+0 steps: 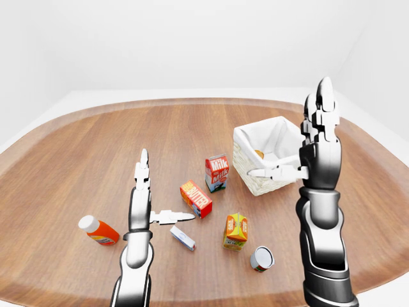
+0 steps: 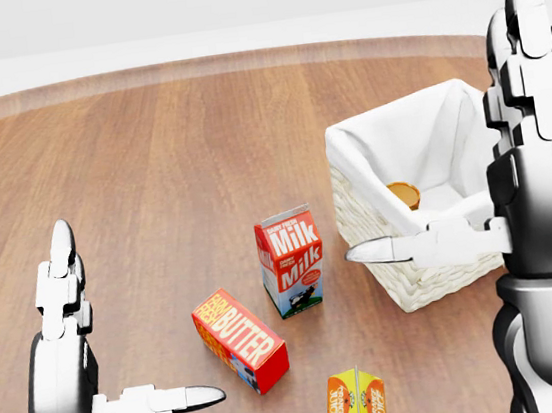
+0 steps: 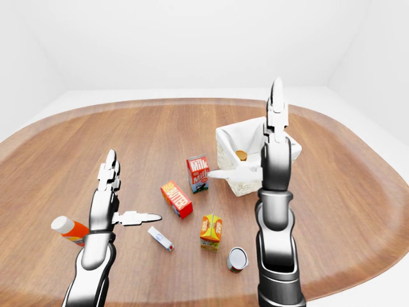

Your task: Pick up the alphabet soup and the tomato sauce, and put them in the basket.

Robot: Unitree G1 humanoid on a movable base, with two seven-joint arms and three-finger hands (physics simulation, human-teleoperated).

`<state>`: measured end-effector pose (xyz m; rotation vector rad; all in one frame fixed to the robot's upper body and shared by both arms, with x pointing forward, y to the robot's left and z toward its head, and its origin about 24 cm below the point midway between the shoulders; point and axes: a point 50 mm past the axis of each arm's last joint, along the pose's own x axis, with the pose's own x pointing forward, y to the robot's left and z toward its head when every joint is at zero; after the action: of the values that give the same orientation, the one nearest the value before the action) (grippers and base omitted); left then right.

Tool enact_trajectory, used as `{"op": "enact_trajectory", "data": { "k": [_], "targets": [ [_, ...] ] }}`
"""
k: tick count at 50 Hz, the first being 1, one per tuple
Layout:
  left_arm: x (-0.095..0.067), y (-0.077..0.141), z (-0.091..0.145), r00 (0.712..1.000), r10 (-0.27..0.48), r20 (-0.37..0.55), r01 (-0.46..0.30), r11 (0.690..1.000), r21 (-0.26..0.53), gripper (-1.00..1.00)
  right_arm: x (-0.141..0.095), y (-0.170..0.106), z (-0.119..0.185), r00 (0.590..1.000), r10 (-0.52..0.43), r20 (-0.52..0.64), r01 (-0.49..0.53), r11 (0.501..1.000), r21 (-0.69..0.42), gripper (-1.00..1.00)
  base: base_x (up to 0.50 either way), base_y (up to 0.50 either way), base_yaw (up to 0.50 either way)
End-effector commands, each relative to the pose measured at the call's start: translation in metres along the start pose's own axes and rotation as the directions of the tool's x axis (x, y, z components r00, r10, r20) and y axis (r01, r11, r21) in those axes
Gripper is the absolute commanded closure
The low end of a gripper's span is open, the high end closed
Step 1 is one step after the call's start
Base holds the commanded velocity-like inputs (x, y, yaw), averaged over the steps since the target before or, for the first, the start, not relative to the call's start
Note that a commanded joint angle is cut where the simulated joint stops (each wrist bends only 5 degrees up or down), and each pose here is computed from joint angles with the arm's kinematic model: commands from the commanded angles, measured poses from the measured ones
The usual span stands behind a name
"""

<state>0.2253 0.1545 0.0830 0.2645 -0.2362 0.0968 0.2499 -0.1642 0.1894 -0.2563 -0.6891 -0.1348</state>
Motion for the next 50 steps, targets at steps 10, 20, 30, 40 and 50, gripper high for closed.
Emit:
{"op": "enact_trajectory", "data": {
  "k": [10,20,30,40,50],
  "targets": [
    [-0.001,0.002,0.001,1.000,0.012,0.005,-0.012,1.000,-0.006,-1.00,-0.022,-0.006,0.011,1.000,-0.005,-0.004,0.005,0.999,0.039,-1.00,0.00,0.00,0.00],
    [0.000,0.003,0.002,1.000,0.017,0.007,-0.017,1.000,-0.010,-1.00,-0.031,-0.008,0.010,0.999,0.002,-0.032,0.000,0.998,0.058,-1.00,0.00,0.00,0.00],
    [-0.001,0.003,0.001,1.000,0.015,0.004,-0.015,1.000,-0.009,-1.00,-0.043,-0.007,0.007,0.997,0.018,-0.080,-0.013,0.998,0.064,-1.00,0.00,0.00,0.00],
    [-0.001,0.003,0.000,1.000,0.014,-0.001,-0.014,1.000,-0.008,-1.00,-0.054,-0.009,0.003,0.992,0.028,-0.127,-0.021,0.998,0.060,-1.00,0.00,0.00,0.00],
    [-0.001,0.003,0.000,1.000,0.014,0.000,-0.014,1.000,-0.008,-1.00,-0.064,-0.011,-0.001,0.984,0.038,-0.173,-0.027,0.997,0.067,-1.00,0.00,0.00,0.00]
  ]
}}
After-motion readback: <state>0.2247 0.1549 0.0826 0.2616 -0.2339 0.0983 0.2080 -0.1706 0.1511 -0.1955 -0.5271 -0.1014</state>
